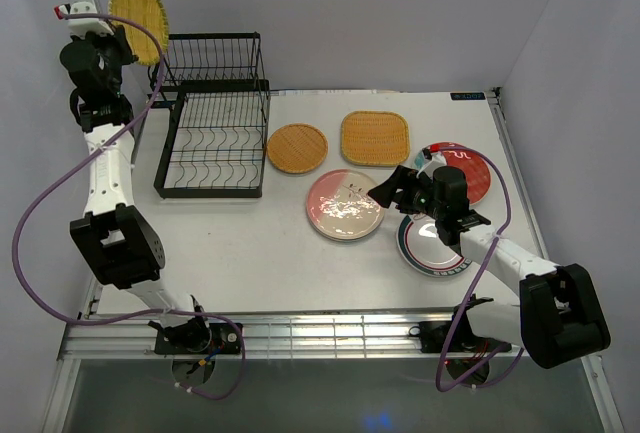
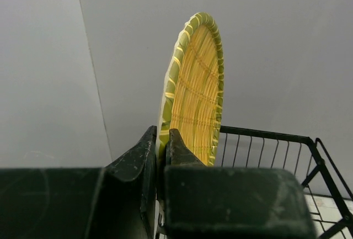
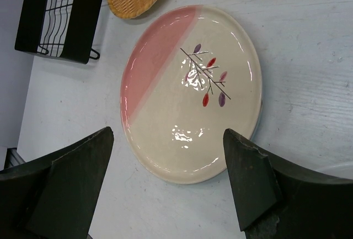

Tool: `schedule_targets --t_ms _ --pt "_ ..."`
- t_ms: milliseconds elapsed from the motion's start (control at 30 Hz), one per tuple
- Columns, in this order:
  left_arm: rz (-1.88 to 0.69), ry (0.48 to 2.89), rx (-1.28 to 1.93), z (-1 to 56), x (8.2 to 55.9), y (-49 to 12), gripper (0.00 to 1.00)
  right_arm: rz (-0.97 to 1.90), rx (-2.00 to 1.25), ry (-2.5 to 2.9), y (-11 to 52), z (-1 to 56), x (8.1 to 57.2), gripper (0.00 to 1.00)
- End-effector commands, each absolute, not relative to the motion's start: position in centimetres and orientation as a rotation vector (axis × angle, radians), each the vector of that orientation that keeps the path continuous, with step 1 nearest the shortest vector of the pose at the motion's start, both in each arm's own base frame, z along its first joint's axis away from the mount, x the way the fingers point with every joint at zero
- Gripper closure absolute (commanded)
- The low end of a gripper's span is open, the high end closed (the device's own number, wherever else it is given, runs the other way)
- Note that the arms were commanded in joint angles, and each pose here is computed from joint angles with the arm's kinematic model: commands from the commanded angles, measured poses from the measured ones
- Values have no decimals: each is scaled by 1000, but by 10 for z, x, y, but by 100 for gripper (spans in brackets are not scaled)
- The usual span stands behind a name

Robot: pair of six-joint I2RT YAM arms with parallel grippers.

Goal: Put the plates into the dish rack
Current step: Insert the plate into the dish rack.

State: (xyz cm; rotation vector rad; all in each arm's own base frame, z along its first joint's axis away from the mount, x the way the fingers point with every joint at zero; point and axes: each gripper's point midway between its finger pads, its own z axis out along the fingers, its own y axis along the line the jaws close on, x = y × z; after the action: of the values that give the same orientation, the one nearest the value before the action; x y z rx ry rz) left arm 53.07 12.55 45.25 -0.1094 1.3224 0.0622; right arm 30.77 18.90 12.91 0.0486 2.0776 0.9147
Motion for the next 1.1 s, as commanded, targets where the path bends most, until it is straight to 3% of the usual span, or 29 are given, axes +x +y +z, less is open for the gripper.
schedule_targets --t_ms 0,400,1067 --pt "155 1192 -111 502 521 132 100 941 18 2033 194 143 313 14" --pt "394 1157 -46 492 534 111 100 947 12 2024 195 146 312 14" --pt "389 1251 48 438 567 104 100 971 -10 2033 199 144 310 14"
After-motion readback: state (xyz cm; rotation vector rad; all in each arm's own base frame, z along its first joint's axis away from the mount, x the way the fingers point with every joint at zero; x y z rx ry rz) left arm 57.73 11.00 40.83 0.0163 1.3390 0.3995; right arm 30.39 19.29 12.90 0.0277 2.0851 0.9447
